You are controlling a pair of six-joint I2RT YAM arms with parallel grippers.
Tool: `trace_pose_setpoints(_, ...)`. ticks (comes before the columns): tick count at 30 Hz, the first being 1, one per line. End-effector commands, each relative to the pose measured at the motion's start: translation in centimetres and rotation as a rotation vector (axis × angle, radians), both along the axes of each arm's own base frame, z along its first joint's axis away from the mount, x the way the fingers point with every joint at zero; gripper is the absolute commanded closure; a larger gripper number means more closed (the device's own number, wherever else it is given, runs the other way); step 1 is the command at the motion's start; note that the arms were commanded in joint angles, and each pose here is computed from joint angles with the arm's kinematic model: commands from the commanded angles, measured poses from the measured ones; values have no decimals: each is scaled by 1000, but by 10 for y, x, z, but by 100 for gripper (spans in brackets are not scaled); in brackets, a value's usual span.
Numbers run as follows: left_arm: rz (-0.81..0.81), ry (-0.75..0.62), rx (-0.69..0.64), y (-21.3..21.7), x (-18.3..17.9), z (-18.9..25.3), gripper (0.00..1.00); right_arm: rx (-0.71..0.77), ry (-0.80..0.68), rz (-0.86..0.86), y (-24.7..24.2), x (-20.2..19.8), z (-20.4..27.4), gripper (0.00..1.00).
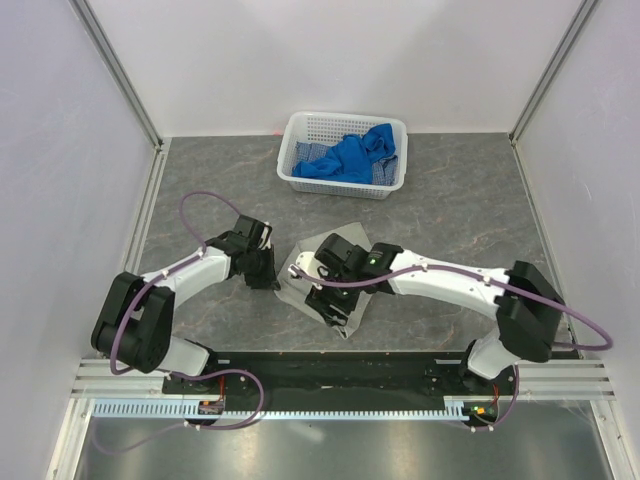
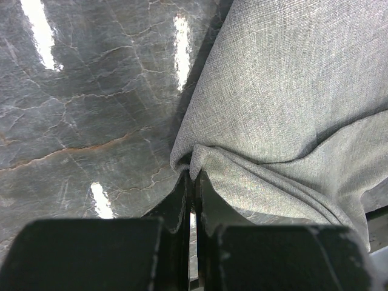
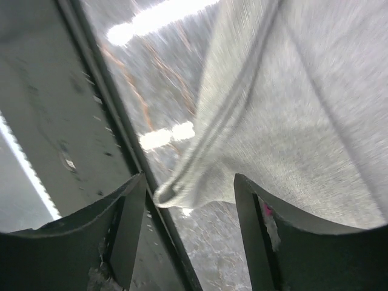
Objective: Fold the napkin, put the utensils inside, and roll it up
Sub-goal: Roll the napkin with the utensil
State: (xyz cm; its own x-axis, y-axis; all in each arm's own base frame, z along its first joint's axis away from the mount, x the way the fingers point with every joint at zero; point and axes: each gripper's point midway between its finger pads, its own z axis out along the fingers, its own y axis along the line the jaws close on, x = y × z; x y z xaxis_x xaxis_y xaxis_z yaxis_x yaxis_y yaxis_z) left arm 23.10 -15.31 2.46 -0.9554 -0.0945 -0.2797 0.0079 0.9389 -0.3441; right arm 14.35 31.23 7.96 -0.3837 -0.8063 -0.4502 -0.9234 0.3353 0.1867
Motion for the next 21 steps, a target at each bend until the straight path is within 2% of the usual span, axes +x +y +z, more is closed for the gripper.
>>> trace_pose_setpoints(1, -38, -22, -12, -4, 9, 7, 98, 128, -61, -35, 24, 1, 44, 32)
trace_pose_setpoints(5, -40, -20, -12, -4, 9, 6, 98, 116, 109, -10, 38, -28, 25, 37)
trace_pose_setpoints(11, -42, -15, -11, -4, 9, 5, 98, 16, 252, 16, 37, -51, -5, 47)
trace_pose_setpoints(17, -45, -17, -13, -5, 9, 6, 98, -81, 205, -9, 20, -40, -13, 55)
trace_pose_setpoints(21, -46, -20, -11, -4, 9, 6, 98, -72, 173, -40, 16, -27, -7, 57)
